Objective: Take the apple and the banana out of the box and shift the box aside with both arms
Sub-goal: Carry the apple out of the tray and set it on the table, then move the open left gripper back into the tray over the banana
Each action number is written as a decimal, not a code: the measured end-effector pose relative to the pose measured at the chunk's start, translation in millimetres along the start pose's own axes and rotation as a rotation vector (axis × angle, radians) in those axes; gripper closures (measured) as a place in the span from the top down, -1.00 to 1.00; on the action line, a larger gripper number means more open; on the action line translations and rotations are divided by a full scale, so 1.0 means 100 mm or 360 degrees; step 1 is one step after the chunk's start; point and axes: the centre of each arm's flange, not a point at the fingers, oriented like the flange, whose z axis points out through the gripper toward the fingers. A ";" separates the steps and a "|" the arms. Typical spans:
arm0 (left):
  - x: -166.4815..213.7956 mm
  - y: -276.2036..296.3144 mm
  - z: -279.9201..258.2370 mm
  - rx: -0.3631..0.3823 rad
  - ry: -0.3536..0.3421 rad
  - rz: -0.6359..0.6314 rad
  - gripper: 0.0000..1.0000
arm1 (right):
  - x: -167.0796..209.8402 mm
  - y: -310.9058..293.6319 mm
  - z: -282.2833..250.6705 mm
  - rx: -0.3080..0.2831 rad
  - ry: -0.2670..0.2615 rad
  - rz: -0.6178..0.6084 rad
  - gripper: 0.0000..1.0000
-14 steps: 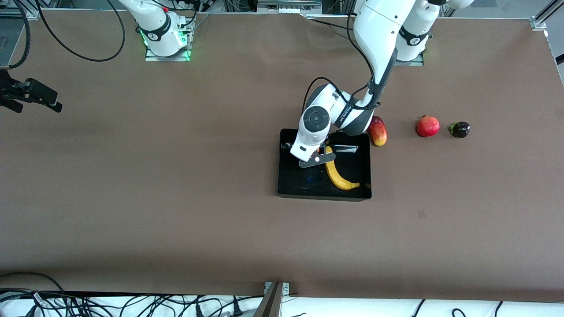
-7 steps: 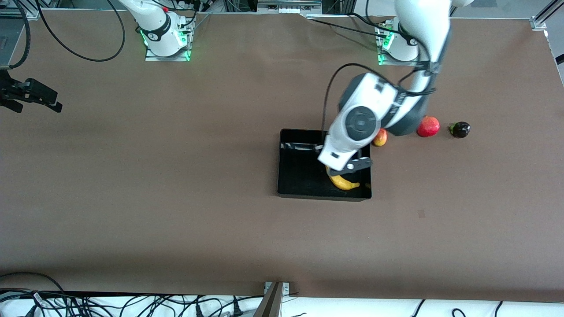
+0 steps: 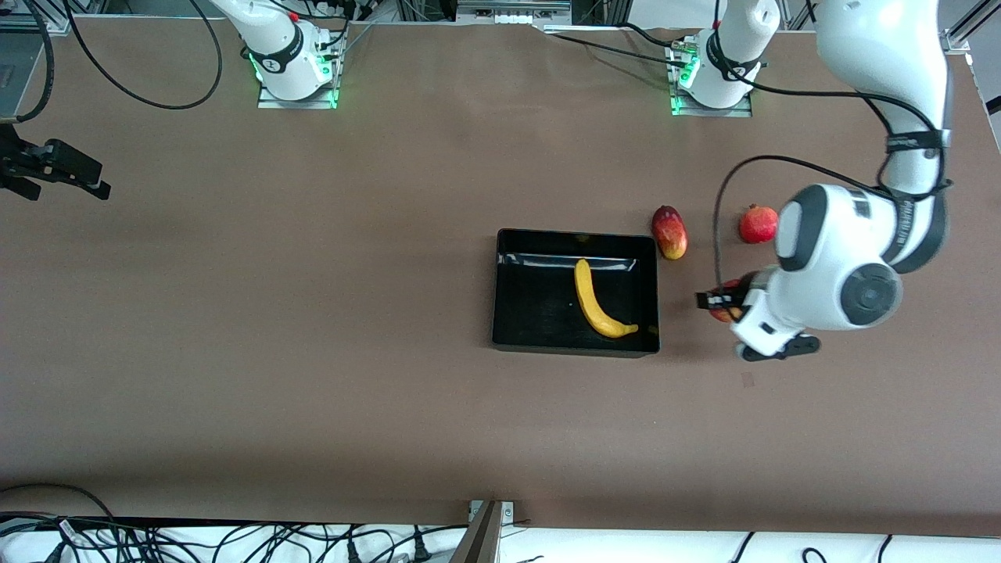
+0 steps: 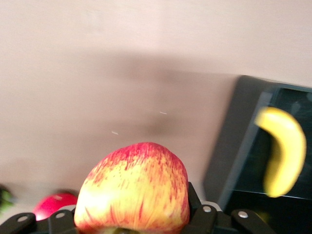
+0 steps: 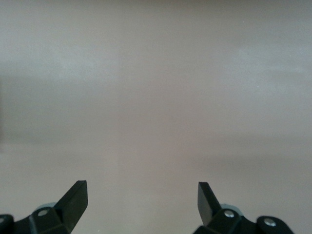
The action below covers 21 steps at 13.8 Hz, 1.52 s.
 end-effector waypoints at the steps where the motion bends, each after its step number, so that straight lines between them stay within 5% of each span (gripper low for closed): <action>1: 0.09 -0.22 0.06 0.0035 0.0016 0.0017 0.33 | 0.00 0.00 0.00 0.0000 0.0000 0.0000 1.00; 7: 0.62 -0.64 1.01 0.0113 0.0256 0.0046 0.33 | 0.00 0.00 0.00 0.0000 0.0001 0.0000 1.00; 13: 0.69 -0.70 1.37 0.0162 0.0302 0.0064 0.33 | 0.00 0.00 0.00 0.0000 0.0001 0.0000 1.00; 17: 0.69 -0.73 1.35 0.0179 0.0305 0.0068 0.98 | 0.00 0.00 0.00 0.0000 0.0001 0.0000 1.00; 21: 0.42 -0.41 0.77 0.0154 0.0193 -0.0053 1.00 | 0.00 0.00 0.00 0.0000 0.0001 0.0000 1.00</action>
